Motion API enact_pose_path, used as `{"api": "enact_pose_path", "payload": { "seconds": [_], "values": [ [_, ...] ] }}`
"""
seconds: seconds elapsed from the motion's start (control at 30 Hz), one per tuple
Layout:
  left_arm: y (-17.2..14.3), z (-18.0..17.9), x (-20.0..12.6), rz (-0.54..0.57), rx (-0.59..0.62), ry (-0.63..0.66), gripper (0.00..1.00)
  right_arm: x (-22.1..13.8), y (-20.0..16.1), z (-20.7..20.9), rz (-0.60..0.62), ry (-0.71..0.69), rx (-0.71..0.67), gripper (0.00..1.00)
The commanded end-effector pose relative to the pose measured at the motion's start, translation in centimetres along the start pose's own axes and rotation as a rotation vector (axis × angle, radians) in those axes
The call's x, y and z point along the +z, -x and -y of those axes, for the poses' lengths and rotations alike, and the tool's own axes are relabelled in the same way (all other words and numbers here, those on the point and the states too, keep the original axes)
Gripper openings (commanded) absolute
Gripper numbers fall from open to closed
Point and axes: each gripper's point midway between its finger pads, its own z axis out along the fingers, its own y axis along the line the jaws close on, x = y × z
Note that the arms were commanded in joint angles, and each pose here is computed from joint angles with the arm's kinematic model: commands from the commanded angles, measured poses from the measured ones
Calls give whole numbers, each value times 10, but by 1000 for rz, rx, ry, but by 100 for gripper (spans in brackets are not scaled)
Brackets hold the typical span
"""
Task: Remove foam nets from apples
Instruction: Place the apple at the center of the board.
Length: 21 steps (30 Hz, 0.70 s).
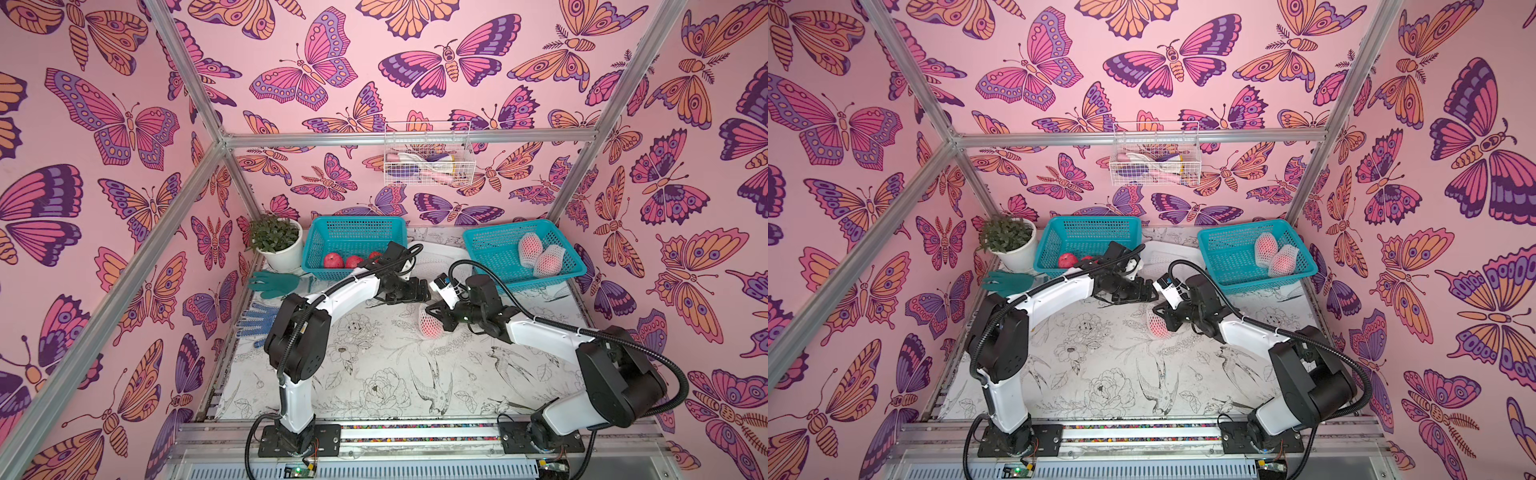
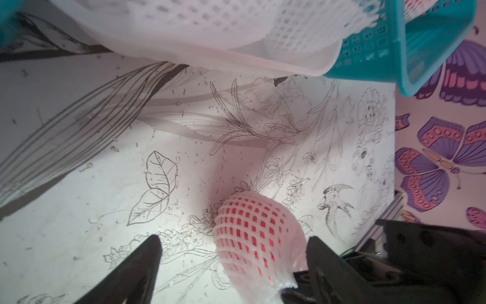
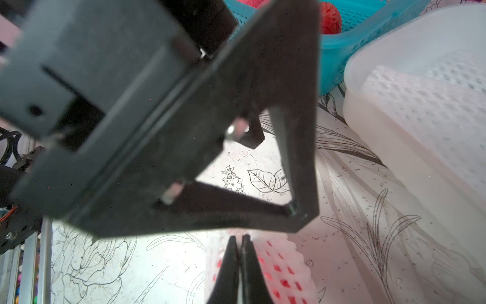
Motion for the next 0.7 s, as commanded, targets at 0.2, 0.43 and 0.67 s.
{"api": "enact_pose_path", "payload": {
  "seconds": [0.2,0.43,0.67],
  "values": [
    [-14,4,12,-44,-12,-50,59,-5,0,-4,5,-3,-42,8],
    [-18,6,15,-62,-18,-67,38,-10,0,-3,3,-21,-53,13],
    [-23,5,17,-75,-18,-75,21,-13,-4,-4,-10,-26,-53,30]
  ]
}}
